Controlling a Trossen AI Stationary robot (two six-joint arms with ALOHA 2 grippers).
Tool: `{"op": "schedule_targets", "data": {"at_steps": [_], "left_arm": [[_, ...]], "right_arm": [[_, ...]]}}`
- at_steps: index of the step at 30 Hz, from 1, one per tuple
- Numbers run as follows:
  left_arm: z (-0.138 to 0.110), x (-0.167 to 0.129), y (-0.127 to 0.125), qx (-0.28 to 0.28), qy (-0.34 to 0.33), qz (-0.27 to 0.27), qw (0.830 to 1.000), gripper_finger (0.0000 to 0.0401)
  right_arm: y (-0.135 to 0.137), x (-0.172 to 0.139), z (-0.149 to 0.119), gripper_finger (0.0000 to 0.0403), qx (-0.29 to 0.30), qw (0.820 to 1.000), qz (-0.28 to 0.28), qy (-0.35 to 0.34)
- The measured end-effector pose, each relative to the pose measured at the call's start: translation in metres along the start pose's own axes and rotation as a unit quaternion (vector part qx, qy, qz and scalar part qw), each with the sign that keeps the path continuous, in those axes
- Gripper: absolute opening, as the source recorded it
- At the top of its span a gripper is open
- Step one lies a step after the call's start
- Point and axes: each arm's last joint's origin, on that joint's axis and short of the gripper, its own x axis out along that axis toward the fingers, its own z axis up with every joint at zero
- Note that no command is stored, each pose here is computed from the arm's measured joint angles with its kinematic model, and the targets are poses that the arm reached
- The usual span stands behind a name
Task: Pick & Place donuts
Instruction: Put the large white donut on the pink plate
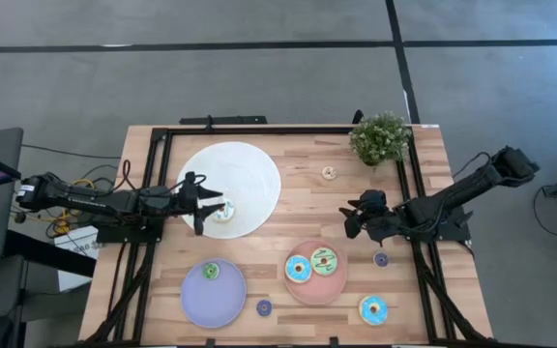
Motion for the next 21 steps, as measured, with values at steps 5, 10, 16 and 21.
{"op": "schedule_targets", "data": {"at_steps": [5, 10, 16, 21], "left_arm": [[0.006, 0.000, 0.000, -0.020, -0.026, 0.011, 0.999, 0.0189], [0.014, 0.001, 0.002, -0.023, 0.009, 0.087, 0.996, 0.0191], [0.020, 0.016, 0.001, -0.050, 0.127, 0.149, 0.979, 0.0185], [0.021, 0.036, 0.002, -0.056, 0.245, 0.192, 0.949, 0.0180]], "right_arm": [[0.000, 0.000, 0.000, 0.0179, -0.001, 1.000, 0.000, 0.001], [0.000, 0.000, 0.000, 0.0178, -0.004, 1.000, 0.000, 0.001], [0.000, 0.000, 0.000, 0.0180, -0.004, 1.000, 0.000, 0.001], [0.000, 0.000, 0.000, 0.0178, -0.004, 1.000, 0.000, 0.001]]}}
